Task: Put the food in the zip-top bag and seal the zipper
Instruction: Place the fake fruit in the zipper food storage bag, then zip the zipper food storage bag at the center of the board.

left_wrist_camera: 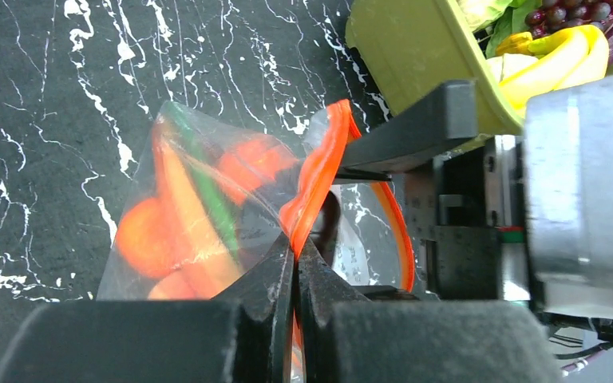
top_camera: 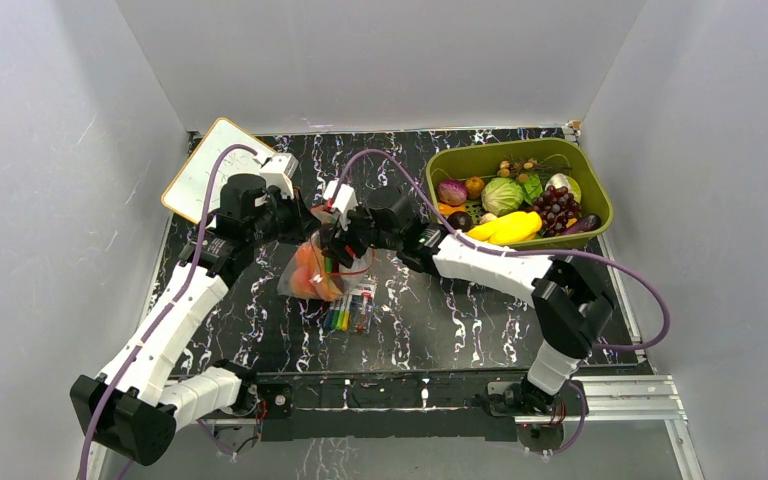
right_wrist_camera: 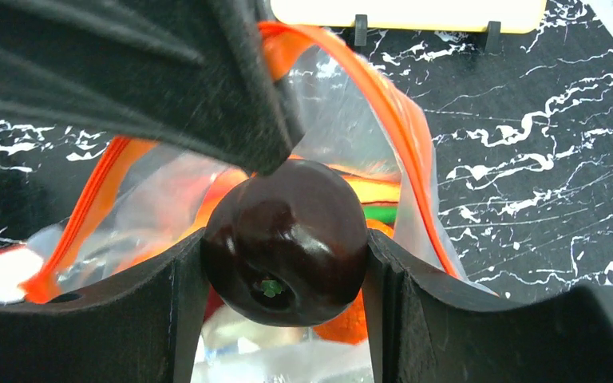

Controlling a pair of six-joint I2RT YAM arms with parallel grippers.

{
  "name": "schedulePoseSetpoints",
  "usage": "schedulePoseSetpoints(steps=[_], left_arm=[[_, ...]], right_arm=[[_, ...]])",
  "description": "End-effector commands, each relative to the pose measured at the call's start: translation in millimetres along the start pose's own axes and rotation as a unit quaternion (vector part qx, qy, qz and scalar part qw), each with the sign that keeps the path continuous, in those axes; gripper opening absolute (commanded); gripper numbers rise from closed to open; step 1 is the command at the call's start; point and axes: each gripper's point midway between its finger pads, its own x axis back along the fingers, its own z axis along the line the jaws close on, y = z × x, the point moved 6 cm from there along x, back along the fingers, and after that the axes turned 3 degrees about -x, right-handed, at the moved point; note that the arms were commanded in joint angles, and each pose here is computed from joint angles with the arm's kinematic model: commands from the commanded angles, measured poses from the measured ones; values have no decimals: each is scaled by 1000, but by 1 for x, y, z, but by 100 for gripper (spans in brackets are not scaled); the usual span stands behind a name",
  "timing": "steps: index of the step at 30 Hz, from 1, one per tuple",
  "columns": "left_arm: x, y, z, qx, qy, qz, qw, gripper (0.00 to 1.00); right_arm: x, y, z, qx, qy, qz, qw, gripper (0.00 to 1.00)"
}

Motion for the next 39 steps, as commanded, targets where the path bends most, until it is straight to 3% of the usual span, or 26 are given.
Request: schedulePoseSetpoints(steps=[1,7,14,20,25,31,39], left_arm=[[17,21,-16,3,-34,-40,999,0],[16,21,-12,1,-18,-41,999,0],[17,24,-11,-6,-11,-45,999,0],[15,25,-12,-6,-16,-44,999,0],[13,26,-14,-1,-27,-45,999,0],[12,26,-15,2,-30,-46,999,0],[10,28,-15,1,-31,-44,999,0]], right_arm=[[-11,42,-11,38,-26,-74,996,58],[-8,40,-16,52,-38,-39,997,73],[36,48,-8,108,-28,-19,994,84],[70,42,16,165,49,-11,985,77],[73,37,25,157,77,-14,984,57],[61,33,41,107,84,-25,990,55],[38,24,59,97,56,-6,994,59]])
